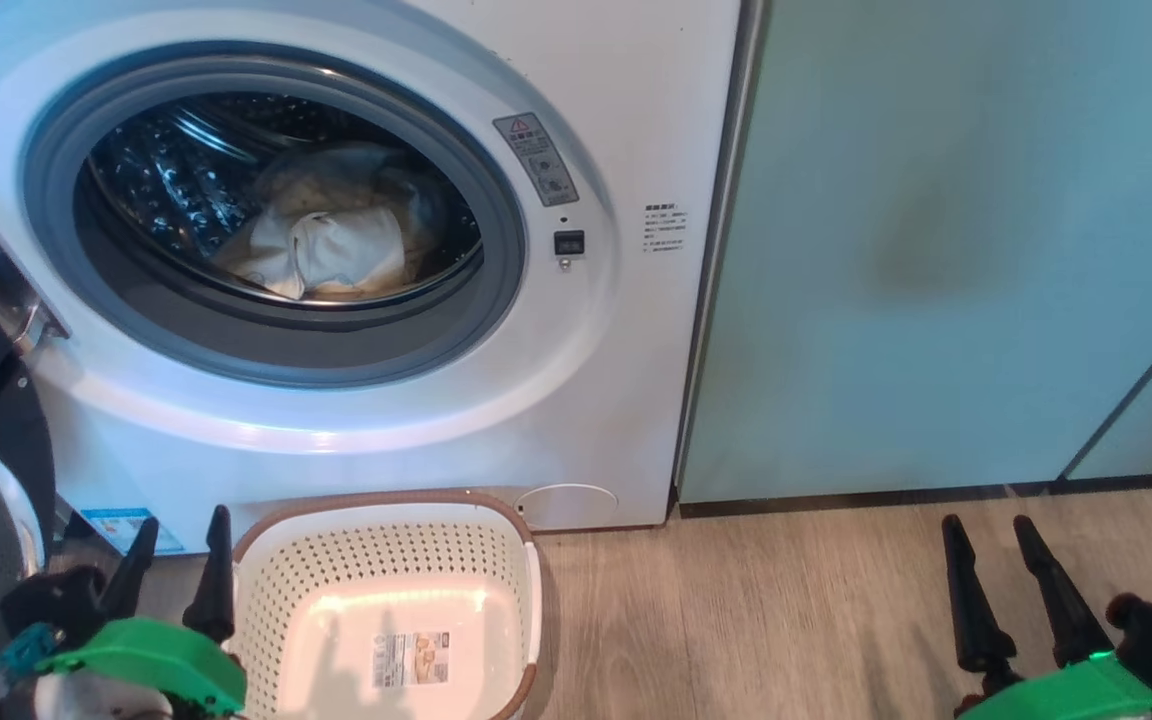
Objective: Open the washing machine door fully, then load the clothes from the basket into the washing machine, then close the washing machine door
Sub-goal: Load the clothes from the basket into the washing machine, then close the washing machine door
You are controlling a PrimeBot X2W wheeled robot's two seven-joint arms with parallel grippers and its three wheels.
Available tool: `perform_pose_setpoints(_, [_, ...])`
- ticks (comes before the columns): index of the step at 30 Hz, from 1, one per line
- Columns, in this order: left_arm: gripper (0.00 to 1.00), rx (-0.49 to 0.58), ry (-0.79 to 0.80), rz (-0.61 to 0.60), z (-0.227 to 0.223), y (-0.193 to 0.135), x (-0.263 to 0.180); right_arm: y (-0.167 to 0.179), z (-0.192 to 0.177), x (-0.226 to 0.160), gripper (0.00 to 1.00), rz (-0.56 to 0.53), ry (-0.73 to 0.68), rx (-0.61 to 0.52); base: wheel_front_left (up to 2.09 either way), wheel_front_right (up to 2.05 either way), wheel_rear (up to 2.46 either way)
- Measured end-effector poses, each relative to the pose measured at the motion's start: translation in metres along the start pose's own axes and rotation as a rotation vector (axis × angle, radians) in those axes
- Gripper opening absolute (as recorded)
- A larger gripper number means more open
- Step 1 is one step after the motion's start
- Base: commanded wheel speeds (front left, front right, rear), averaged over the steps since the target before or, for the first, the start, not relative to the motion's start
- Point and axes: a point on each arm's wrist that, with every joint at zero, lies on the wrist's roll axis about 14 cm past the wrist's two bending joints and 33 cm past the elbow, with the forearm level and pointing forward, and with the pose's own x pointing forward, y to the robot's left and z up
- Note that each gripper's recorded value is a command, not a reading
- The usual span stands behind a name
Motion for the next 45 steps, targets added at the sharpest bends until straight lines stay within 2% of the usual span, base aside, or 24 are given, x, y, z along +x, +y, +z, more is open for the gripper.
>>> perform_pose_setpoints(15, [1.00,0.028,-0.053,0.025,0.017,0.008,-0.008,-0.002,0.001,-0.006,1.00,-0.007,-0.005,0.000,0.00,0.00,0.00])
perform_pose_setpoints(22, [1.00,0.038,-0.014,0.034,0.004,0.012,-0.019,-0.005,0.003,-0.006,1.00,-0.013,-0.009,-0.003,0.00,0.00,0.00])
perform_pose_setpoints(45, [1.00,0.030,-0.031,0.044,0.008,0.011,-0.021,-0.004,0.004,-0.006,1.00,-0.010,-0.014,-0.003,-0.07,0.07,0.00])
